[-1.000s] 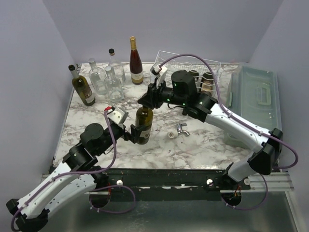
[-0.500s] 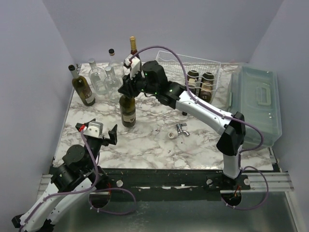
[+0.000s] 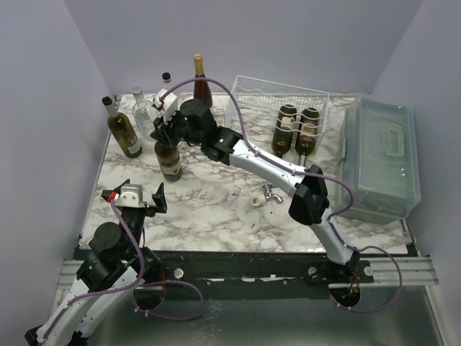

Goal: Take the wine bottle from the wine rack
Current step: Place the wine bottle at the center of the board.

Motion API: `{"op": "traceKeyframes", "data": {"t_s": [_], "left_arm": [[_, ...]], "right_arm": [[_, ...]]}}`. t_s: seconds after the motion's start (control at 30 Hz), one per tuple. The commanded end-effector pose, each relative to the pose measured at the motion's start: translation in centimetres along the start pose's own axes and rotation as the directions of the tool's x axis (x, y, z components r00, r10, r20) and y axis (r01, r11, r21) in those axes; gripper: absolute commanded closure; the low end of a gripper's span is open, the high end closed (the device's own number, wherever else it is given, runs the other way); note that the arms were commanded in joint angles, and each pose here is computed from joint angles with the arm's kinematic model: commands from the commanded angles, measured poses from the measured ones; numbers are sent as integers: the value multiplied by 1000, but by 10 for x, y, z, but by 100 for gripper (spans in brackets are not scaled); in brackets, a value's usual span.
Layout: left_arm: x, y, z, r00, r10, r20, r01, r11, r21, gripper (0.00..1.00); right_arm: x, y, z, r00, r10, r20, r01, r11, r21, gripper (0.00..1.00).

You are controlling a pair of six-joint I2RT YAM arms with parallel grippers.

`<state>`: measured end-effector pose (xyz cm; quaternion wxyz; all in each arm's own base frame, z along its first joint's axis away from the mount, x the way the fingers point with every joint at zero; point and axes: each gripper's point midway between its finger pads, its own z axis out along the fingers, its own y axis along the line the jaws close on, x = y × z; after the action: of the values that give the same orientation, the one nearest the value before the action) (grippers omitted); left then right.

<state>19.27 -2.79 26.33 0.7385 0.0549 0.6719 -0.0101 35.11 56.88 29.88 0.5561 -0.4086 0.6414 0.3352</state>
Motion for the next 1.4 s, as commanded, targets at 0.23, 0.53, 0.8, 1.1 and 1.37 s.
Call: {"op": "traceKeyframes", "data": {"t_s": [0.23,0.53,0.8,1.1,1.37], "left_arm": [[-15,16,-9,995,-34,90,38,998,-41,1],[-16,14,-6,994,-32,100,35,999,-38,1],[-15,13,-5,995,-28,97,31,999,-34,1],[-14,11,-4,995,-26,95,29,999,-26,1],[-11,4,-2,996,-21,87,20,1000,11,1]], "right_arm": [[-70,-4,22,957,-66,284,47,996,72,98],[-58,-7,35,953,-67,296,41,995,94,63],[-63,-10,33,949,-63,308,31,994,107,37],[-96,4,6,947,-62,316,53,998,37,27],[-123,26,-42,961,-117,251,138,988,-71,21]]}}
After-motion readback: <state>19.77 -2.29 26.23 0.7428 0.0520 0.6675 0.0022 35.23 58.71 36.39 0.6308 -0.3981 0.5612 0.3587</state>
